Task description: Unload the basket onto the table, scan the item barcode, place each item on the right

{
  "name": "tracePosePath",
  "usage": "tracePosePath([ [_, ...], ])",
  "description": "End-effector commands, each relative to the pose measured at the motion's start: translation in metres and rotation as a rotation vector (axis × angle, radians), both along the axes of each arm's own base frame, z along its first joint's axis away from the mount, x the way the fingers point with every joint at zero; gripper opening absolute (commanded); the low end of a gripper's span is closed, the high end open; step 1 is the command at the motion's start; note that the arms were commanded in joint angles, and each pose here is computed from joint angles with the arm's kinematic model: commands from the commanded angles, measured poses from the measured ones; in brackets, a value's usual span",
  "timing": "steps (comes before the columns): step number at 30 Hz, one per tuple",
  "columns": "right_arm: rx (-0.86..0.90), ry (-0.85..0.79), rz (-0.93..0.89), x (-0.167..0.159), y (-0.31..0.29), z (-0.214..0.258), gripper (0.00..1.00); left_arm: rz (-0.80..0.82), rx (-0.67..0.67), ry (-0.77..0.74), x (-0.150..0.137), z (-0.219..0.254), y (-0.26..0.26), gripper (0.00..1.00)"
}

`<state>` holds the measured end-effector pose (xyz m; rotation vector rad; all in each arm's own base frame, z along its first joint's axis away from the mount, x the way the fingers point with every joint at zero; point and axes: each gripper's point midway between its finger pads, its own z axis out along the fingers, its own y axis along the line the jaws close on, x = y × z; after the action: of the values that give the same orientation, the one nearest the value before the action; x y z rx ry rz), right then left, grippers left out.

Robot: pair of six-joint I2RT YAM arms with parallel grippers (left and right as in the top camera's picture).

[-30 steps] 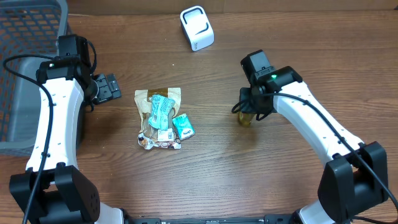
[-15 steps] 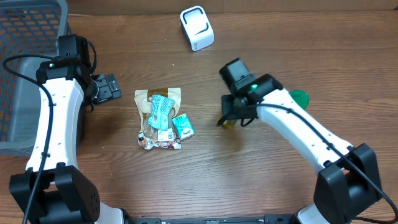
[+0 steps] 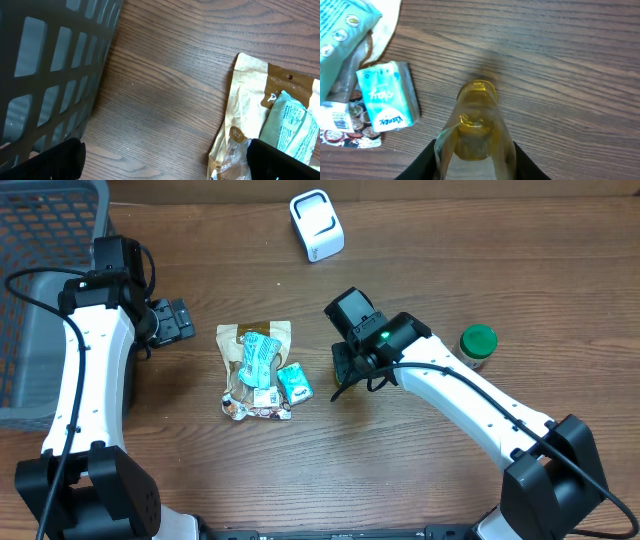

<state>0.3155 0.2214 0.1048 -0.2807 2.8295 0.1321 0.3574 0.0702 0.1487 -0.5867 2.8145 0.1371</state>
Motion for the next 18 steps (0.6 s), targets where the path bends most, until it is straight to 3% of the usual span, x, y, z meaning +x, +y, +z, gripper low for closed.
tracePosePath([
  [1,-0.008,-0.039,-0.015,0.004,-0.003,0.009,0.32,-0.006,0.020,-0.032,0.003,0.012,0.003,0.99],
  [18,-0.064,-0.009,-0.044,-0.004,-0.017,0.005,0.33,-0.006,0.020,-0.032,0.003,0.012,0.003,1.00],
])
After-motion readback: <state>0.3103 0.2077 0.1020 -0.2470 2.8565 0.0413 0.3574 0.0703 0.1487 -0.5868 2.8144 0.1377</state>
